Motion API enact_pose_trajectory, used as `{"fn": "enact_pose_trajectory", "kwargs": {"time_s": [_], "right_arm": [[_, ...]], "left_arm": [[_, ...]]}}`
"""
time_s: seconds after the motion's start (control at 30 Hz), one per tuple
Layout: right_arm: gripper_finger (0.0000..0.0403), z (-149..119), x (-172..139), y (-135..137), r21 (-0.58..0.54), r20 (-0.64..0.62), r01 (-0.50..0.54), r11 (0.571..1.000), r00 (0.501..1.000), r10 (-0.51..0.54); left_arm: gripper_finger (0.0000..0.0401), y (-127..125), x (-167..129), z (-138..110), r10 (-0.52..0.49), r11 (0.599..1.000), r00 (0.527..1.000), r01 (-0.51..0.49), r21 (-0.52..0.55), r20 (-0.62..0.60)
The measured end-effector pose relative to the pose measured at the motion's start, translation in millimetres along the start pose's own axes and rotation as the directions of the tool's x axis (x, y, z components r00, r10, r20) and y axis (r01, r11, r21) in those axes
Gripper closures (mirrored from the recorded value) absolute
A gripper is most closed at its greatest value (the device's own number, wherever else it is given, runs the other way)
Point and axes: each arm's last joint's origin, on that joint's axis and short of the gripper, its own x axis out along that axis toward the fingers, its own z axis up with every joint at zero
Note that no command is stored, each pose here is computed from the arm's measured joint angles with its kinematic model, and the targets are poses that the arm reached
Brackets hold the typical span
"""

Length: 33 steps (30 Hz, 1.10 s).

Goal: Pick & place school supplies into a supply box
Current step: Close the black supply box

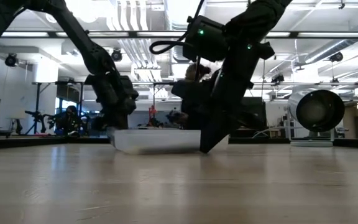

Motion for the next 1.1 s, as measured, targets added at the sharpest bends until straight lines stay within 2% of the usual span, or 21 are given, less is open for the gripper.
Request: {"fn": "enact_pose_trajectory", "kwargs": {"time_s": [0.27, 0.4, 0.63, 0.87, 0.97, 1.1], "right_arm": [[0.0394, 10.4, 0.3, -7.0, 0.025, 0.024, 0.021, 0.999, 0.999, -0.022], [0.0394, 12.7, 0.4, -8.7, 0.008, 0.024, 0.025, 1.0, 0.999, -0.025], [0.0394, 16.3, 0.4, -11.2, -0.026, 0.031, 0.032, 0.999, 0.999, -0.031], [0.0394, 22.2, 0.6, -13.8, -0.049, 0.096, 0.066, 0.997, 0.994, -0.061], [0.0394, 23.7, 0.7, -14.9, -0.056, 0.099, 0.071, 0.996, 0.993, -0.065], [0.0394, 29.1, 1.2, -18.8, -0.073, 0.104, 0.079, 0.994, 0.992, -0.072]], "left_arm": [[0.0401, -9.4, -9.6, 6.2, -0.124, 0.991, 0.992, 0.124, -0.04, -0.004], [0.0401, -18.9, -14.2, 6.3, -0.152, 0.987, 0.988, 0.152, -0.05, 0.001], [0.0401, -45.0, -37.5, 2.1, -0.294, 0.955, 0.955, 0.295, -0.03, 0.032], [0.0401, -76.3, -63.2, -7.9, -0.327, 0.945, 0.941, 0.327, 0.021, 0.081], [0.0401, -95.4, -56.8, -12.5, -0.336, 0.941, 0.94, 0.333, 0.056, 0.055], [0.0401, -123.8, -33.4, -20.5, -0.313, 0.944, 0.95, 0.311, 0.105, -0.003]]}}
